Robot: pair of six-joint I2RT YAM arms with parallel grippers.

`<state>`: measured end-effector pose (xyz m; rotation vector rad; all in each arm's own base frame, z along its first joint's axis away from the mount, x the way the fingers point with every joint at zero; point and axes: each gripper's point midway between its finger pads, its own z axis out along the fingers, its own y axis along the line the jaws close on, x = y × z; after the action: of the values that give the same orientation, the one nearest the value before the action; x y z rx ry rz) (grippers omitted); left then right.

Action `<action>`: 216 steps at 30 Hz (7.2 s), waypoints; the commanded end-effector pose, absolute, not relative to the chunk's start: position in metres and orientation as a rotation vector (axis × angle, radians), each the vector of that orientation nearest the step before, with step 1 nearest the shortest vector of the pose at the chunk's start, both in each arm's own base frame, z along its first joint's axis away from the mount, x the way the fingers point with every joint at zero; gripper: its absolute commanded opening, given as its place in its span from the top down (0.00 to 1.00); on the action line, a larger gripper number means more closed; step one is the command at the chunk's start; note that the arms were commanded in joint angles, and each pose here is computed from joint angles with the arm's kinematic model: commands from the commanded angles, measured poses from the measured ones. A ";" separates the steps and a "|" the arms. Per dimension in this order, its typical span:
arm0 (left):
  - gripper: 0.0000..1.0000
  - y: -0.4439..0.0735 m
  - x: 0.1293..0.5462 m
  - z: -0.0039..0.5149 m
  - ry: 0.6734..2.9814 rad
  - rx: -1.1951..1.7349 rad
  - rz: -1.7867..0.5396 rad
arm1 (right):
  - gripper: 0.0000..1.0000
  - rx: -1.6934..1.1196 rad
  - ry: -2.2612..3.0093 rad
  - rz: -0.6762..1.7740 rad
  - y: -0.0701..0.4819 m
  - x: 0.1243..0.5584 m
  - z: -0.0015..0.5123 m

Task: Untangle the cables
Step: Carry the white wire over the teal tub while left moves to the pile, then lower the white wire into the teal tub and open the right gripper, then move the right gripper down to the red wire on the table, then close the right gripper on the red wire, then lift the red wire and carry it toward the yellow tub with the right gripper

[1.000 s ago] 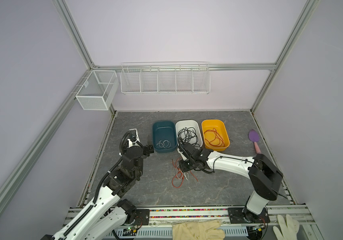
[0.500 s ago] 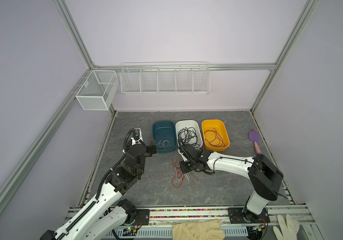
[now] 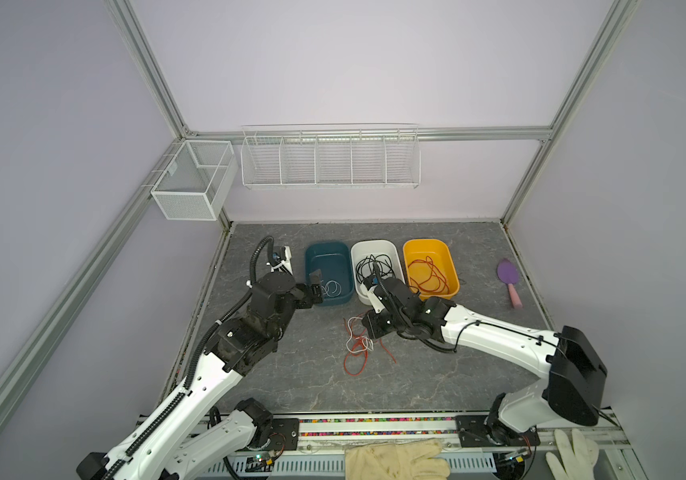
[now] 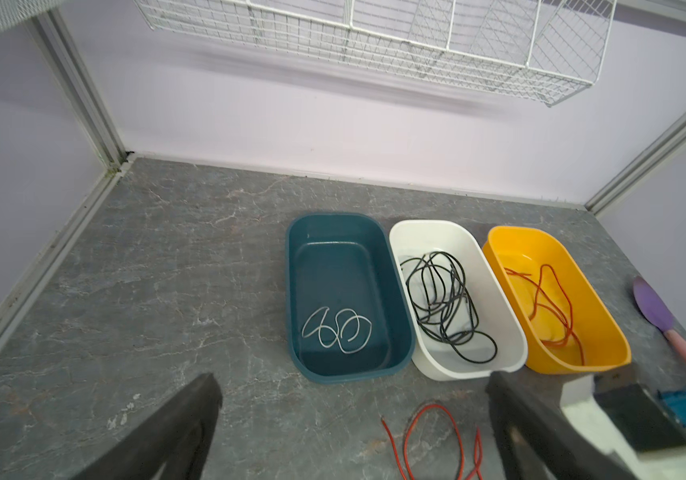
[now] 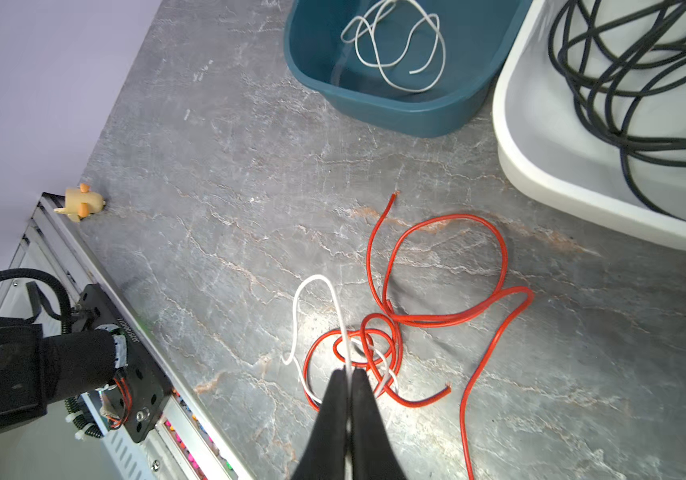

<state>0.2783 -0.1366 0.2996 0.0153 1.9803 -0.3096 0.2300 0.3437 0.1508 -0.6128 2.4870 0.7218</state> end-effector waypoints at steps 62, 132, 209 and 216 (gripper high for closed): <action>0.00 -0.159 0.206 0.076 2.420 -0.253 -0.728 | 0.93 -0.625 2.360 0.804 0.419 0.370 0.238; 0.01 -0.186 0.216 0.054 2.470 -0.298 -0.834 | 0.20 -0.079 2.629 0.794 0.321 0.271 0.120; 0.11 -0.246 0.213 0.042 2.625 -0.163 -0.895 | 0.93 -0.138 2.233 0.482 0.198 0.272 0.269; 0.11 -0.245 0.213 0.044 2.618 -0.163 -0.892 | 0.94 -0.079 2.230 0.479 0.172 0.292 0.282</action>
<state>0.2191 -0.2489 0.0478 -0.1426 2.5942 -0.9009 0.2911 0.1767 0.2735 -0.0508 2.2309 0.4606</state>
